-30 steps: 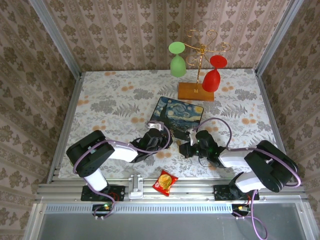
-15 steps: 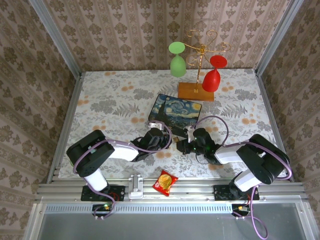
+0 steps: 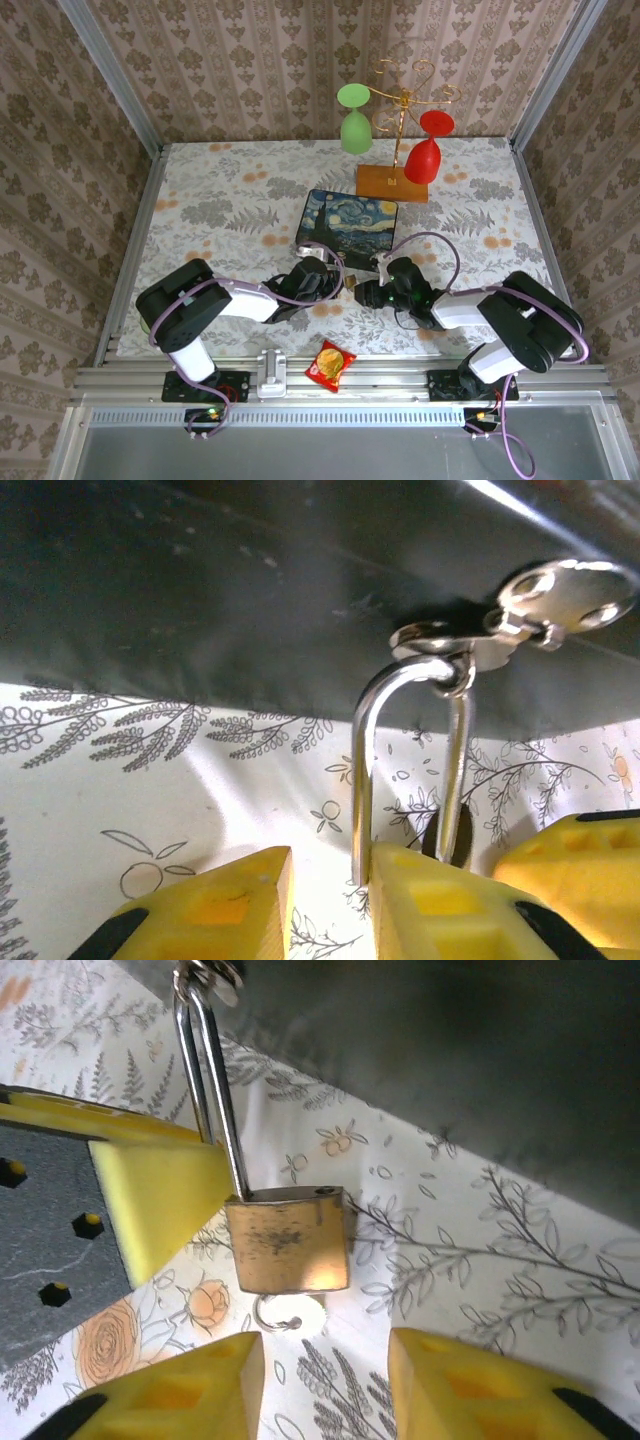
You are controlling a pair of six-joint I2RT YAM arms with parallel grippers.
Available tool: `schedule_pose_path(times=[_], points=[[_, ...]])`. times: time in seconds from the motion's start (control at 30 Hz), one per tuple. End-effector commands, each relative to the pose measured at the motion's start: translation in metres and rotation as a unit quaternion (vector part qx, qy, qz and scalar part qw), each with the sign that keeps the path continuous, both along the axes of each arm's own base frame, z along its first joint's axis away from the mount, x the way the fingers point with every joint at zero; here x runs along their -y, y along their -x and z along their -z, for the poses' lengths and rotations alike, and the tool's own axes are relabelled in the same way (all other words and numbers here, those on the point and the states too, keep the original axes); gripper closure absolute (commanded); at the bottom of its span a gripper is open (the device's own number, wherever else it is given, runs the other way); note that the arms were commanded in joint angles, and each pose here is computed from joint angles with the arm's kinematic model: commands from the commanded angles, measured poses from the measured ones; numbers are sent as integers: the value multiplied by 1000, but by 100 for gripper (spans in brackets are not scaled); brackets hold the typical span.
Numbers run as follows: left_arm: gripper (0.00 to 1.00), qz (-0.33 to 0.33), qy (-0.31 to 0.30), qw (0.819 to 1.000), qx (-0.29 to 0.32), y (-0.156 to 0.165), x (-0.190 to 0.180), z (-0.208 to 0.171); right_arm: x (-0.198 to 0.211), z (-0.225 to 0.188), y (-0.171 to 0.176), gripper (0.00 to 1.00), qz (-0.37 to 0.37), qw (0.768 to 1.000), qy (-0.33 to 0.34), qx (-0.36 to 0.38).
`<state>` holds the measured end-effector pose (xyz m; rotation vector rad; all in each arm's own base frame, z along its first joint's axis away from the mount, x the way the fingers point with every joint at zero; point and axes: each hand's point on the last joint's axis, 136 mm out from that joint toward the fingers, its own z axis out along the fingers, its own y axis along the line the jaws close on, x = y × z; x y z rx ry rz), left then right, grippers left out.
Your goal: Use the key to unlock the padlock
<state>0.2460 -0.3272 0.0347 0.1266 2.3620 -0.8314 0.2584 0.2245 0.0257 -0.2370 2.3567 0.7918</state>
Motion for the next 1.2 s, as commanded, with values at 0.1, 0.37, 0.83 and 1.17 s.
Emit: schedule_pose_path(times=[0.1,0.37,0.83,1.17], points=[[73,3,-17,1000,-6,2,-6,8,31,29,15,55,38,994,73,-70],[62,-11,-18,999,32,1,-25,-30,25,-2,-9,51,75,995,60,-39],[51,16,-71,991,112,-21,-67,-102,-18,-30,-42,48,50,998,31,-12],[50,3,-46,994,96,-17,-73,-86,-37,-20,-43,56,17,999,49,-8]])
